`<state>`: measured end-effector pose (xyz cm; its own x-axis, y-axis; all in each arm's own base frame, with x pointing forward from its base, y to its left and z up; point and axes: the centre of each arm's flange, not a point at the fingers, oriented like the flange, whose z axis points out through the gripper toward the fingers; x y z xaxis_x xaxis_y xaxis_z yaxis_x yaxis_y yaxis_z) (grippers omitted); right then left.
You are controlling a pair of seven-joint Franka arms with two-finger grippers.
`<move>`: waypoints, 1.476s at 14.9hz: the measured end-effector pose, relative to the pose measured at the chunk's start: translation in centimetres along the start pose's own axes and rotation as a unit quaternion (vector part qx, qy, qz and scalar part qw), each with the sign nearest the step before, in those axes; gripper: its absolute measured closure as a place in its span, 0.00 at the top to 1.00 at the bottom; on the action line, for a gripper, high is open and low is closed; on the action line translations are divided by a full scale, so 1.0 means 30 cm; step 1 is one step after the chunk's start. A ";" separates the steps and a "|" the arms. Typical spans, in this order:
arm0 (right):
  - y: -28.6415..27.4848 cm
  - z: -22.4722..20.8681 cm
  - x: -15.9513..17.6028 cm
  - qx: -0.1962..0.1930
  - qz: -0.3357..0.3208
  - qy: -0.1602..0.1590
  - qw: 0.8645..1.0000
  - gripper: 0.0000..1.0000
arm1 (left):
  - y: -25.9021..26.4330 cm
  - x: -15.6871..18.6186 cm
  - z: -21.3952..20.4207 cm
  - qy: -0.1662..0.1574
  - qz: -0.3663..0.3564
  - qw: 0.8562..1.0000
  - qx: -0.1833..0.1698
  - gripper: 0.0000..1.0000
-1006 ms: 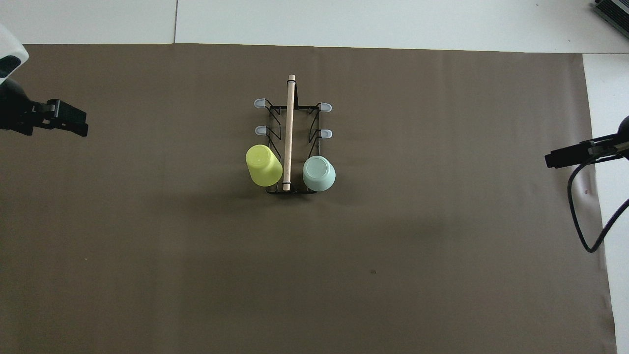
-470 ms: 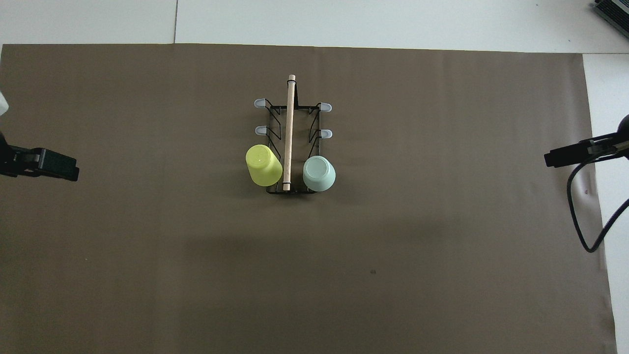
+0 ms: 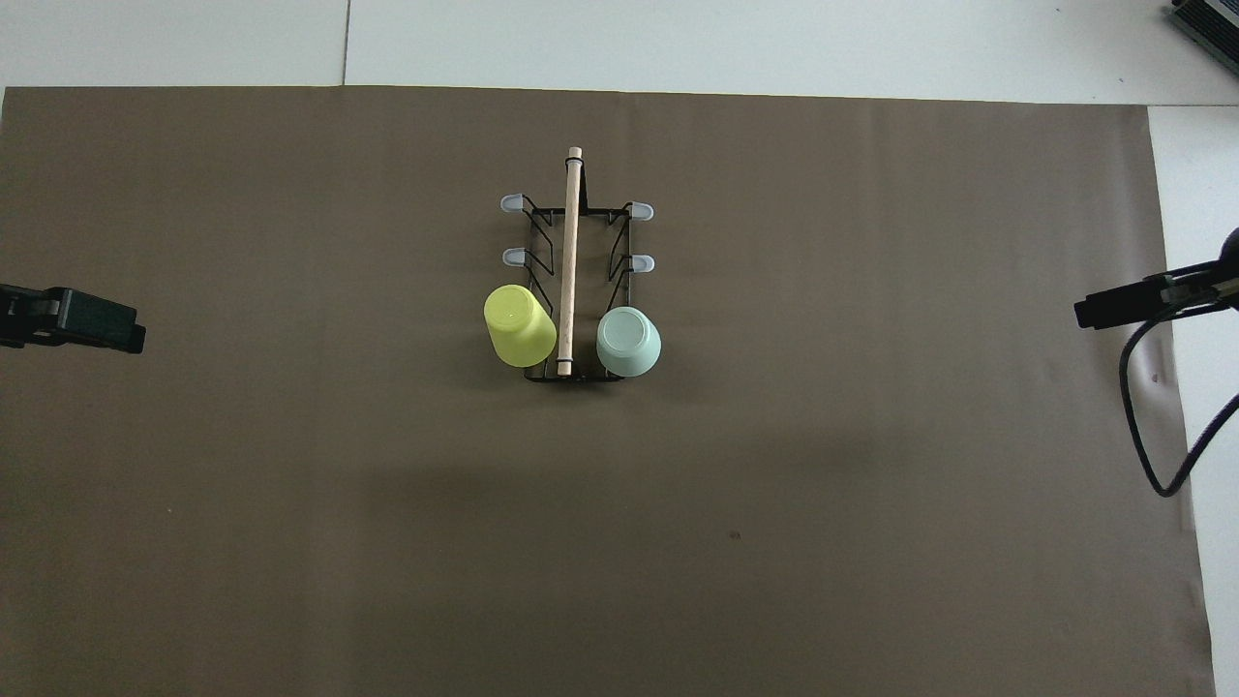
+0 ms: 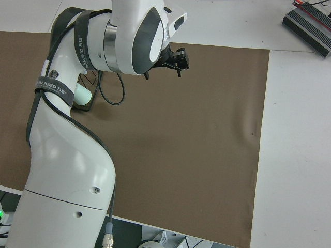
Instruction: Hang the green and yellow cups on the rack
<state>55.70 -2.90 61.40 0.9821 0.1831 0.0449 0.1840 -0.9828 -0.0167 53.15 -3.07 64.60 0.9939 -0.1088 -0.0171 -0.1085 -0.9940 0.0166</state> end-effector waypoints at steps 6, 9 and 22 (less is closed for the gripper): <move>-0.001 -0.001 0.000 0.000 0.000 0.000 1.000 1.00 | 0.011 -0.042 0.032 -0.022 0.002 1.000 -0.001 1.00; -0.003 -0.001 0.001 0.000 -0.001 0.000 1.000 1.00 | 0.016 -0.046 0.033 -0.022 0.003 1.000 -0.001 1.00; -0.003 -0.002 0.001 0.000 -0.001 0.001 1.000 1.00 | 0.021 -0.040 0.010 0.000 0.005 1.000 0.001 1.00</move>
<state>55.71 -2.83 61.46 0.9817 0.1845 0.0463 0.1854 -0.9825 -0.0163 51.90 -3.58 64.32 0.9927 -0.1196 -0.0176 -0.1193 -0.9927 0.0149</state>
